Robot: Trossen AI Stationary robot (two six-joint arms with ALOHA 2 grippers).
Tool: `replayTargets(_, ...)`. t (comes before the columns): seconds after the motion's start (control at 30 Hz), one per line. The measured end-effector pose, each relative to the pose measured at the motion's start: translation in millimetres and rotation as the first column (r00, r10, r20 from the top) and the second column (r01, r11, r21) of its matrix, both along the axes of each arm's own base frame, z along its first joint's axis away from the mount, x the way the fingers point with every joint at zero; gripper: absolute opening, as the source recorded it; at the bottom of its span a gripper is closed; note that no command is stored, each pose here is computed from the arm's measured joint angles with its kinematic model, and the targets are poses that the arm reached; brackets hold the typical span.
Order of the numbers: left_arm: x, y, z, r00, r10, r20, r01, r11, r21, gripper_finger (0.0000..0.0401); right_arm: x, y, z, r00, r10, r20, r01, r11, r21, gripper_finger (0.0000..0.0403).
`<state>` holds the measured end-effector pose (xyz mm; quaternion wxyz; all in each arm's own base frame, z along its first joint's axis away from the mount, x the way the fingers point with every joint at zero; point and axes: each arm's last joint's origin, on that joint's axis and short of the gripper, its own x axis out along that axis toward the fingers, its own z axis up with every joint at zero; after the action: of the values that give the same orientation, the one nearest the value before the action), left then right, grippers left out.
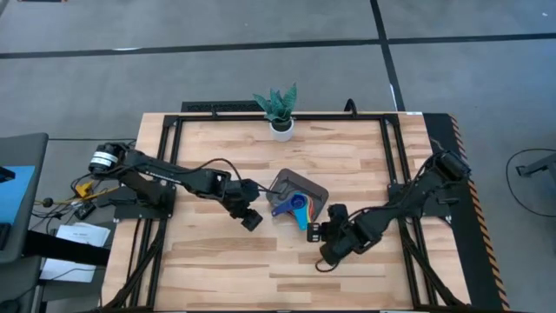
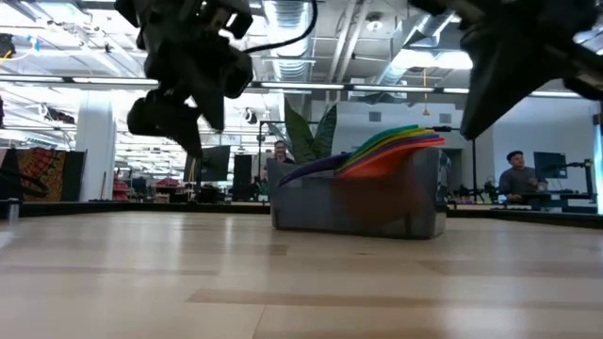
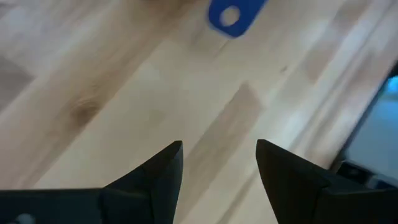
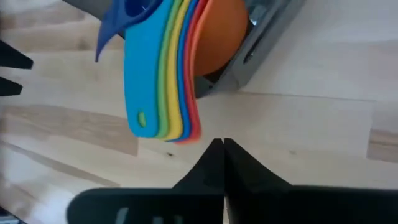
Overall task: Nest measuring cups in basket
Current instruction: Put the stacked measuring cups into the black bin
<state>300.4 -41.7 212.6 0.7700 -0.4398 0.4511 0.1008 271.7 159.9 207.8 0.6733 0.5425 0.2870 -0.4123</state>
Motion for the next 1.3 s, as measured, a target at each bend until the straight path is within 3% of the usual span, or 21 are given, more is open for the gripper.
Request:
replayTargets(0.23,7,6,-12,0.999,-0.034,-0.011,0.034,0.999,0.039,0.0193,17,-16,-5,1.0,0.007,-0.02,-0.006,0.999,0.048,0.0044)
replayTargets(0.53,10,22,-11,0.999,-0.036,0.026,0.034,0.996,0.081,0.0193,32,-25,0,0.997,0.058,0.057,-0.06,0.997,0.04,0.0012)
replayTargets(0.93,11,28,-10,0.998,-0.055,0.035,0.051,0.993,0.103,0.0193,34,-30,6,0.994,0.065,0.089,-0.069,0.997,0.036,0.0022)
replayTargets(1.3,12,31,-6,0.993,0.098,0.062,-0.106,0.983,0.151,0.0192,27,-17,5,0.994,0.08,0.078,-0.084,0.995,0.057,0.0026)
